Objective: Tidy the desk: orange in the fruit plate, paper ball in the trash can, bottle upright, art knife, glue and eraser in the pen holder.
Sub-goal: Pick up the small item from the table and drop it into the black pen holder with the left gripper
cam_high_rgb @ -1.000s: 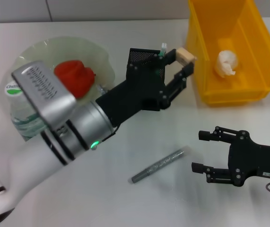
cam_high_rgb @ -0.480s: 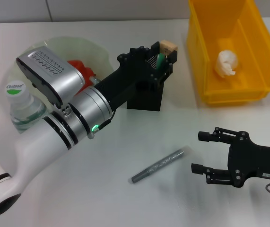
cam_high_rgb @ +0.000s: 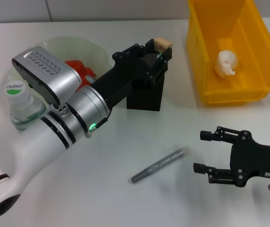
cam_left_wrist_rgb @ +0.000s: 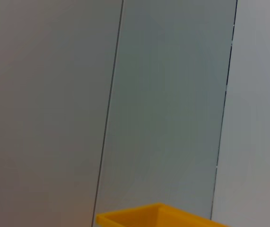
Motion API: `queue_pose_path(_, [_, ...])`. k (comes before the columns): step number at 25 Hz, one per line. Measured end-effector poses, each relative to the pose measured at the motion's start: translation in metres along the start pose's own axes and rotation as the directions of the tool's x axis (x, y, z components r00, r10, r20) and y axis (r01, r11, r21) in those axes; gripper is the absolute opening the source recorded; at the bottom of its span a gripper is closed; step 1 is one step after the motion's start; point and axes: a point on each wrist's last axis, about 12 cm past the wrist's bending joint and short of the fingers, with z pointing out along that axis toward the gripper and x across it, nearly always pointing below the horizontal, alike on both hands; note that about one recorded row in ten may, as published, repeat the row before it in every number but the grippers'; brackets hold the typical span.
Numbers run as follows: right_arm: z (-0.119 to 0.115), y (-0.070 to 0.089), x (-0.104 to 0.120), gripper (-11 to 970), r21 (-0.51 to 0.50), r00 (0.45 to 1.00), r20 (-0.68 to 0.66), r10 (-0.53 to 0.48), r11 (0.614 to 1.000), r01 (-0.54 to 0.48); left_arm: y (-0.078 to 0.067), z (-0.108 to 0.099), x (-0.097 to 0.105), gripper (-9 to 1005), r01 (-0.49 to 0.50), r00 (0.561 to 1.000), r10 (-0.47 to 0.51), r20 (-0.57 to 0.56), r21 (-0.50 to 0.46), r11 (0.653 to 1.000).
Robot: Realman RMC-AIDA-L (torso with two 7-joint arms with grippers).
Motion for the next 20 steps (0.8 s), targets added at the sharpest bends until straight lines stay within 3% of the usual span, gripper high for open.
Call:
queue_pose_path(18, [-0.0011,-0.0003,-0.0003,708,-0.001,1.0,0.0,-0.001,1.0,0.001,0.005,-0.0008,-0.0012,522,0.023,1.0,-0.023,0.012,-0.035,0.999])
queue_pose_path(20, [-0.001,-0.0005,-0.0005,708,-0.001,1.0,0.0,-0.002,1.0,0.002,0.0048,-0.0008,-0.0014,586,0.023,1.0,-0.023,0.014,-0.034,0.999])
